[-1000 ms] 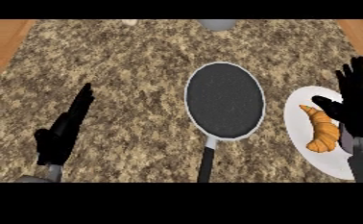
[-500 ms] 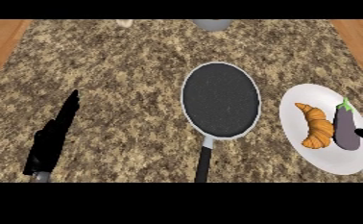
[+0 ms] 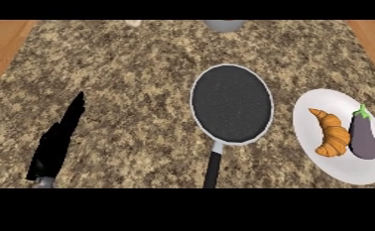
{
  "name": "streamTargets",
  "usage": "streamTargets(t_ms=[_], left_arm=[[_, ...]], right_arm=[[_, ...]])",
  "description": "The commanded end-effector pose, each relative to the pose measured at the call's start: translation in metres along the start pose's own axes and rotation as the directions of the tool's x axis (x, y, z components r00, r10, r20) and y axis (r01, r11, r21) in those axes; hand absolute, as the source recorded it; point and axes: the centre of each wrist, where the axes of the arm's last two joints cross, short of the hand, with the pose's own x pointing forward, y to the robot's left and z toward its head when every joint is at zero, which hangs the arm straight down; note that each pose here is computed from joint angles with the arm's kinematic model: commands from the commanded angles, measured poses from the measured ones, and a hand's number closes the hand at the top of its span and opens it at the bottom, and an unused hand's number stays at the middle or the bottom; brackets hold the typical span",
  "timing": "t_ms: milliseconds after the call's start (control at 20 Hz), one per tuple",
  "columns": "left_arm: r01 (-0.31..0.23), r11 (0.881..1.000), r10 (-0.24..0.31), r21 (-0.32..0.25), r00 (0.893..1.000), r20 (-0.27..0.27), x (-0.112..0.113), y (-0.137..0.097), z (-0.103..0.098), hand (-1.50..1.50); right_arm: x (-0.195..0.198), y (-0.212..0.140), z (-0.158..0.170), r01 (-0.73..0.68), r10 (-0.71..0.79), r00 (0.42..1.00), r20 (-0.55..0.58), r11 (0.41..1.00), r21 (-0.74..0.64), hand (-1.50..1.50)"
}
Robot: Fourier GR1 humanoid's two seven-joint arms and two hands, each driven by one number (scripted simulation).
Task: Pick the croissant from the plate and place it in the pan
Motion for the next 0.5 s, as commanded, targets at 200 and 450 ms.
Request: streamTargets(t_ms=[200,450], left_arm=[[-0.006,1.0,0.006,-0.014,1.0,0.003,0.0,-0.003,0.011,0.0],[0.013,1.0,-0.012,-0.019,1.0,0.009,0.001,0.001,0.007,0.0]], right_arm=[[0.071,0.0,0.004,-0.126,0.132,0.991,-0.013,0.965,0.232,-1.5],[0.075,0.012,-0.022,-0.136,0.166,0.981,-0.095,0.954,0.266,-1.5]])
